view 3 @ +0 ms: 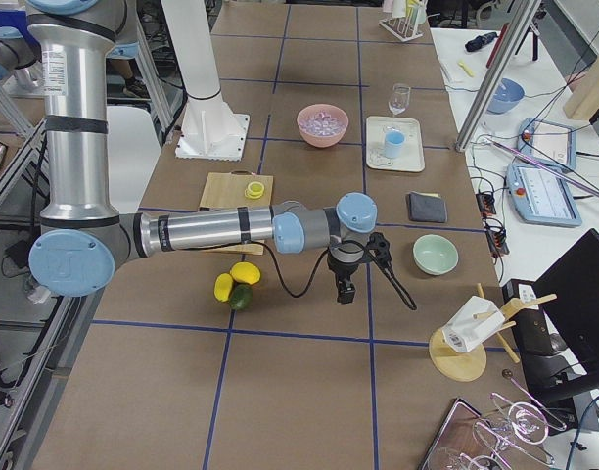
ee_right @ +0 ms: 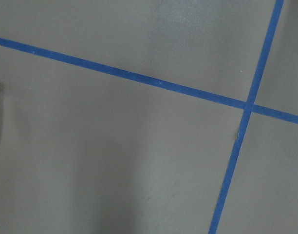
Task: Put ice in cup with scoop
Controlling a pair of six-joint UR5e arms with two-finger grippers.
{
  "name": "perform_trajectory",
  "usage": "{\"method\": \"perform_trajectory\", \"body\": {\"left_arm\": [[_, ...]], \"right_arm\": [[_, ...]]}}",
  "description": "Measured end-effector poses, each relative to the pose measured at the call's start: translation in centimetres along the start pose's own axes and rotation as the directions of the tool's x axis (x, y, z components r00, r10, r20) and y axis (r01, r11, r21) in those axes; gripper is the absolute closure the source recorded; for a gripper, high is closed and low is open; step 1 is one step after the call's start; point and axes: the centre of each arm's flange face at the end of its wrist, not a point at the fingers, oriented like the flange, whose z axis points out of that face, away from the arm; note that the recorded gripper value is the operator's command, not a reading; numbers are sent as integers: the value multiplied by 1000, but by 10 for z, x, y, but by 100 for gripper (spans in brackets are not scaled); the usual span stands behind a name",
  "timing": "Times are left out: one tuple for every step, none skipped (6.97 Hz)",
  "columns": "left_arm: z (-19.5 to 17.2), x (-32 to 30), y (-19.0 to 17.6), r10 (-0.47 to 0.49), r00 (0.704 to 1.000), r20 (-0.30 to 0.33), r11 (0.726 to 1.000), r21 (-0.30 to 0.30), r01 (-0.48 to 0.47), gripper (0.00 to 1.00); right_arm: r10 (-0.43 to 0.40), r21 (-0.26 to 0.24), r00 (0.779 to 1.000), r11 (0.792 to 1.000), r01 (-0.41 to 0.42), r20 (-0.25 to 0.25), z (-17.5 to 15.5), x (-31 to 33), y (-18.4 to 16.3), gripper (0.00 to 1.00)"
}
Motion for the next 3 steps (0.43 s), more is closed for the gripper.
{"method": "perform_trajectory", "body": {"left_arm": [[0,0,0,1,1000,-1,1000,1,-1,0],[-1,2,-1,4,1000,-7,1000,2,-4,0],[-2,4,-1,7,1000,-21,1000,4,-7,0]], "right_arm": [[-1,1,1000,1000,1,0,0,0,0,0],[-1,2,1000,1000,1,0,-1,-1,0,0],[-1,2,1000,1000,1,0,-1,-1,0,0]]}}
